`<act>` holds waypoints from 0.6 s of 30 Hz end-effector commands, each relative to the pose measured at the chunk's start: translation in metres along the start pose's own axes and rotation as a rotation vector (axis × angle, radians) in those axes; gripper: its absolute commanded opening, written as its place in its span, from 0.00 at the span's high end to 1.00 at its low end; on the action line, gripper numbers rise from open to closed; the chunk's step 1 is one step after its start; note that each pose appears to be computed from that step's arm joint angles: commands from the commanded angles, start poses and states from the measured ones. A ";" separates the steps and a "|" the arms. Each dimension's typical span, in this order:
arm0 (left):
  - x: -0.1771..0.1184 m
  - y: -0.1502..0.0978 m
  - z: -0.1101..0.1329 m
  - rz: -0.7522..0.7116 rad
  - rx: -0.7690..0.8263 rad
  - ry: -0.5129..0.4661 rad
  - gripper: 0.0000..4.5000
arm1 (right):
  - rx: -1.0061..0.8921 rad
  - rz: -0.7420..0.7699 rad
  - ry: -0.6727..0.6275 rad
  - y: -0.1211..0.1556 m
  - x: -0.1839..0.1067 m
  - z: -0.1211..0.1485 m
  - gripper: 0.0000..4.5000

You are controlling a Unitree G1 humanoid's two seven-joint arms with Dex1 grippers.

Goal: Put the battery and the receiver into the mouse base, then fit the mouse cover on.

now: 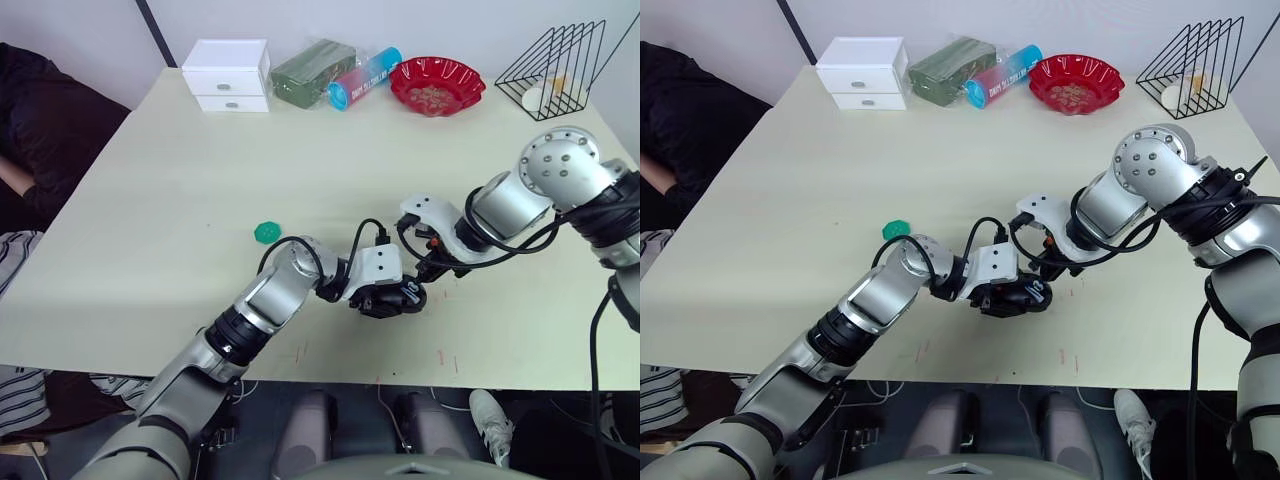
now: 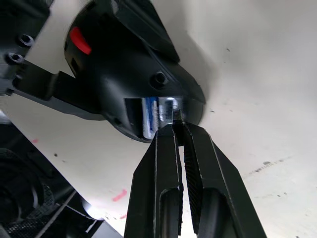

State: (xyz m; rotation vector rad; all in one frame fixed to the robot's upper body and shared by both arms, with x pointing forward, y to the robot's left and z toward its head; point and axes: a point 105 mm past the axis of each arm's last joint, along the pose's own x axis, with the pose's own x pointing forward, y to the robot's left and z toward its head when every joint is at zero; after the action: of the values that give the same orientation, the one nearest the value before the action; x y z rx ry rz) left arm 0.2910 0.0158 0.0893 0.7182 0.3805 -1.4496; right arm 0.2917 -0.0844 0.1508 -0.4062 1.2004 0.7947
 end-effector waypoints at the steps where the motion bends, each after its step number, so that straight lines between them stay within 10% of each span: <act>1: 0.008 -0.010 -0.001 -0.039 0.000 0.012 0.34 | 0.005 0.033 -0.008 0.006 -0.001 -0.001 1.00; 18: 0.008 -0.010 -0.001 -0.045 0.011 0.012 0.34 | 0.065 -0.014 -0.044 0.004 0.007 0.000 1.00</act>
State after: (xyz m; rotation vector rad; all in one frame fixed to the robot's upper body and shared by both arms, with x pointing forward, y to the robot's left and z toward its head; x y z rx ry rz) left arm 0.2912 0.0157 0.0893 0.7190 0.3801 -1.4483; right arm 0.2905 -0.0803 0.1426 -0.3536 1.1826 0.7379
